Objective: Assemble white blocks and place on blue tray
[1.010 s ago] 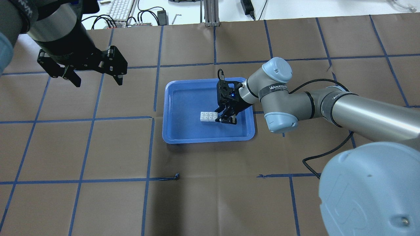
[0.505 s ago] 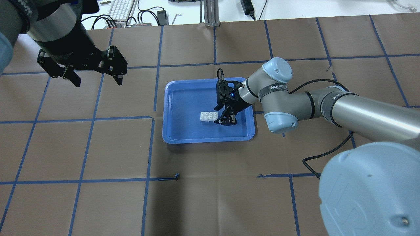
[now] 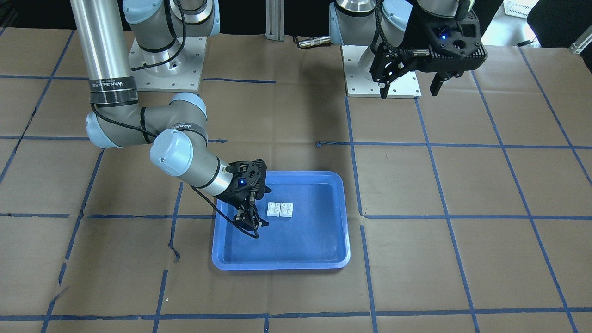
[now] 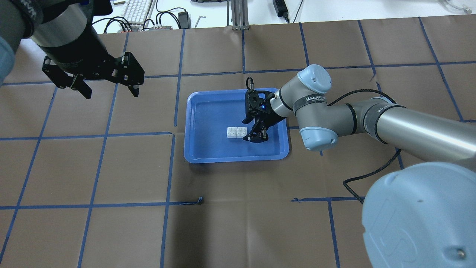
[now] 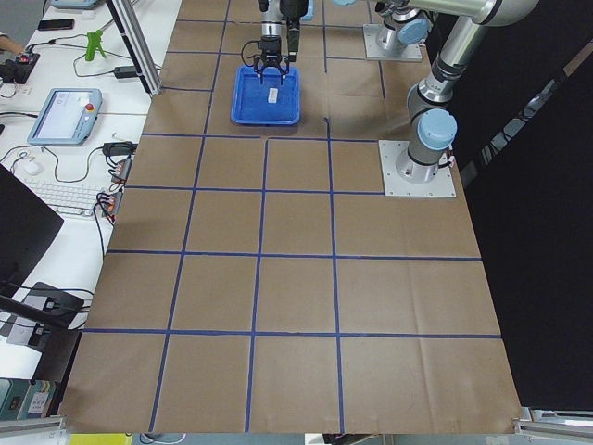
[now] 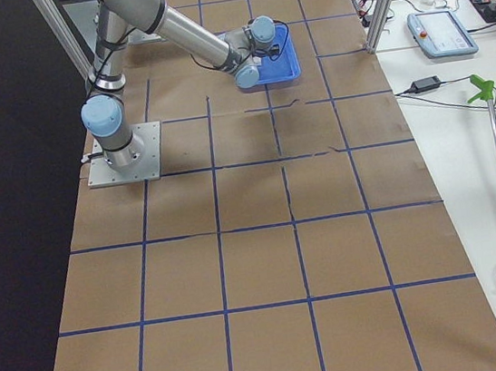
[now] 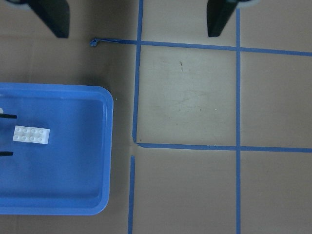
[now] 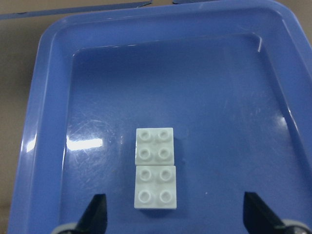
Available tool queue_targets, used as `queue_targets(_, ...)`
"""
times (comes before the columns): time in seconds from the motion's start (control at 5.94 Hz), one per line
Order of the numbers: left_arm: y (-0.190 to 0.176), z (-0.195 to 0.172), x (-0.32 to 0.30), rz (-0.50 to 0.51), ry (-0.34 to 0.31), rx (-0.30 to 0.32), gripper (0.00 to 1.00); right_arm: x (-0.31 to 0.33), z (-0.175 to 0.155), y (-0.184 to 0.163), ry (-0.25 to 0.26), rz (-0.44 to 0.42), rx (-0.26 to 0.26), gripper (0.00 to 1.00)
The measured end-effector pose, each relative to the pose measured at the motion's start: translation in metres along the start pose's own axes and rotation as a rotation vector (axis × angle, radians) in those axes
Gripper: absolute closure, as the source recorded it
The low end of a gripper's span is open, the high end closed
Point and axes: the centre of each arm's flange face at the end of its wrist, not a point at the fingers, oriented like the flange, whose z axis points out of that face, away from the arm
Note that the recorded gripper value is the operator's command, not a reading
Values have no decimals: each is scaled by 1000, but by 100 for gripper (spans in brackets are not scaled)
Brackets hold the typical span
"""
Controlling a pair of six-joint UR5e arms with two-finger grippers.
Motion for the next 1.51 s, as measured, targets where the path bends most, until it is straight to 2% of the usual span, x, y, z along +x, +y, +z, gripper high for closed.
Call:
queue_targets(0.17,0,0,0,0,0,0,1,-1,-23,-7,7,96,-37,0)
queue_targets(0.34,0,0,0,0,0,0,1,-4,-50,-15,13,211,-98,0)
queue_targets(0.67,0,0,0,1,-1,0,1,4,-110,-25,36,426,-280,0)
queue_targets(0.84,1,-1,0,1,-1,1,1,15,-145,-22,84,552,-359,0)
queue_targets(1.18,1,-1,0,0,-1,2,1,19,-219,-10,251,854,-463,0)
queue_targets(1.35,1,-1,0,0,-1,2,1,10,-248,-9,322,998,-488,0)
queue_targets(1.51,1,-1,-1,-1,-1,2,1,-1,-271,-17,363,1119,-490,0)
